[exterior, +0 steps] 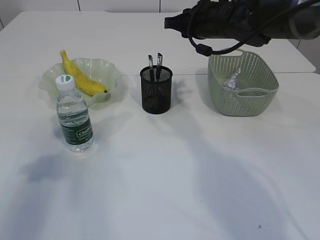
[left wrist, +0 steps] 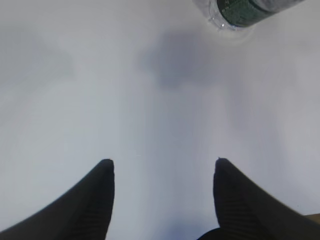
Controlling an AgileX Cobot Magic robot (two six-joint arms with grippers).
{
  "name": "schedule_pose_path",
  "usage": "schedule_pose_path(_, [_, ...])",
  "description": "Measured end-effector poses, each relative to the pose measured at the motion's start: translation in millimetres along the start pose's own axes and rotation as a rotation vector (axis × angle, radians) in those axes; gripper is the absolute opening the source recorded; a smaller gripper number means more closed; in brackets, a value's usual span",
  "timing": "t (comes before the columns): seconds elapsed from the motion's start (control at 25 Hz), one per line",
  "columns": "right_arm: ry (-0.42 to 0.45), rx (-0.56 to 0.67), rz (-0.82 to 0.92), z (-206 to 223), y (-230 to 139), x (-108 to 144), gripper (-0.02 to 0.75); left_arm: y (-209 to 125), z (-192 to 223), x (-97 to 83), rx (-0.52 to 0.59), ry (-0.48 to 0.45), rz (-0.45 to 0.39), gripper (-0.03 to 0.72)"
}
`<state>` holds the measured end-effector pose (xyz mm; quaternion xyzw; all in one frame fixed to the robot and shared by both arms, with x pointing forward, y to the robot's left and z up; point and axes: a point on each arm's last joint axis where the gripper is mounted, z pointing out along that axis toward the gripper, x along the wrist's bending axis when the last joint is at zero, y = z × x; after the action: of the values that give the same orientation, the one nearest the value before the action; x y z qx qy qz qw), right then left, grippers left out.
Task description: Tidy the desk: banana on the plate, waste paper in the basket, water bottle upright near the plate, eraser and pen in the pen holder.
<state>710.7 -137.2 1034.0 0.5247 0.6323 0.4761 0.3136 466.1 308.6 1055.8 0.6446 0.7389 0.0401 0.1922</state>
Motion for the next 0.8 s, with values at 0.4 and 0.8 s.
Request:
schedule_pose_path(0.4, [0.043,-0.019,0.086,0.0,0.9,3.7,0.149,-3.5,-0.1,-0.3,0.039,-0.004,0.0,0.442])
schedule_pose_path(0.8, [0.489,0.185,0.108,-10.0,-18.3,28.2,0.151,-0.9,0.0,-0.2,0.009,-0.002,-0.001,0.442])
